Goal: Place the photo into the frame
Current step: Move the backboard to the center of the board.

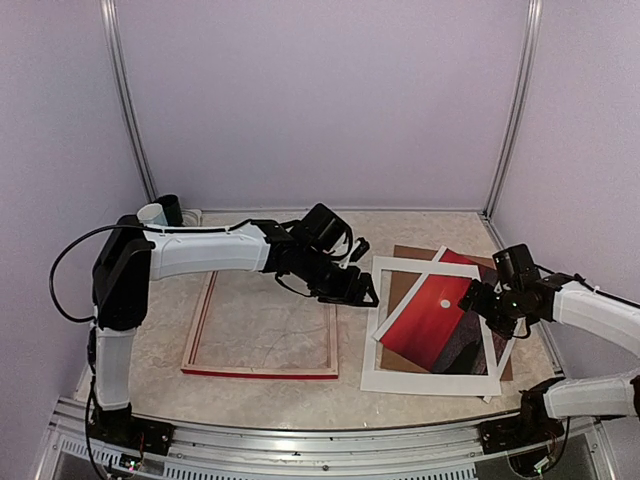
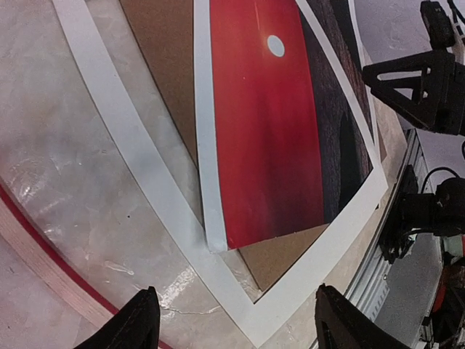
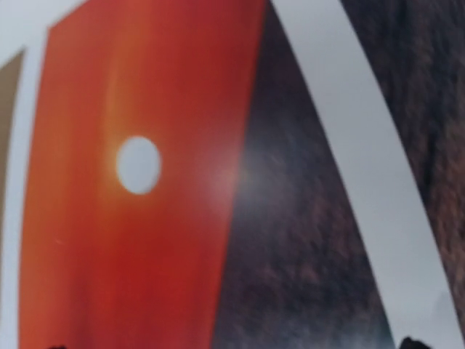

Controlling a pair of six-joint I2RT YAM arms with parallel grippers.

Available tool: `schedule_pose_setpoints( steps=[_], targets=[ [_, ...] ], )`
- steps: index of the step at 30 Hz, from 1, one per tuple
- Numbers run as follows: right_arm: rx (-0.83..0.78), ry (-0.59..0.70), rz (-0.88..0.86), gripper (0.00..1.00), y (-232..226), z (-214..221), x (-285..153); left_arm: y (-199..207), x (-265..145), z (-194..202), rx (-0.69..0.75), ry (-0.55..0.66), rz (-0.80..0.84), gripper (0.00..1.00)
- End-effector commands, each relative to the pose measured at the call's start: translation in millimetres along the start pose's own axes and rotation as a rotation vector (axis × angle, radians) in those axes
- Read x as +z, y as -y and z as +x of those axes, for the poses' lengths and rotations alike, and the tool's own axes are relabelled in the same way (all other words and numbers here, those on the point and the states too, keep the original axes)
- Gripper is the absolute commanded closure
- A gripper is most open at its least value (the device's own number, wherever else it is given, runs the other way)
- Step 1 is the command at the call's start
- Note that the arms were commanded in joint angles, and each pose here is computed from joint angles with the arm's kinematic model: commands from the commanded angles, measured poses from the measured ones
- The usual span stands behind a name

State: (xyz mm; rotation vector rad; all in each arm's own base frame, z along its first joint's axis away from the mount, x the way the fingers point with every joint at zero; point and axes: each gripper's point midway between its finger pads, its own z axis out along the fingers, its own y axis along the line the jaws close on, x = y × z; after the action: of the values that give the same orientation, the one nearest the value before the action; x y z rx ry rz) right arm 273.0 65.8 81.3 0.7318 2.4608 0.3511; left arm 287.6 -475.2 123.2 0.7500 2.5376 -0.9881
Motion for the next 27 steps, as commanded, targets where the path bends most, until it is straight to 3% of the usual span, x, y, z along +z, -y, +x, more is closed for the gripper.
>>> schedule_pose_setpoints(
  steps=[1,12,18,27],
  targets=[
    [0.053,-0.074,0.035,0.01,19.1,21.7,-0.9,26.8,19.7,20.5,0.067,-0.069,0.073,0.27],
    [0.191,-0.148,0.11,0.01,59.3,60.7,-32.1,29.6,54.3,77.2,0.115,-0.199,0.064,0.26],
    [0.244,-0.187,0.037,0.01,56.2,76.3,-40.8,31.7,55.9,78.7,0.134,-0.18,0.051,0.26],
    [0.204,-0.172,0.196,0.01,67.5,66.3,-29.6,23.8,78.3,87.9,0.131,-0.203,0.042,0.25]
  ],
)
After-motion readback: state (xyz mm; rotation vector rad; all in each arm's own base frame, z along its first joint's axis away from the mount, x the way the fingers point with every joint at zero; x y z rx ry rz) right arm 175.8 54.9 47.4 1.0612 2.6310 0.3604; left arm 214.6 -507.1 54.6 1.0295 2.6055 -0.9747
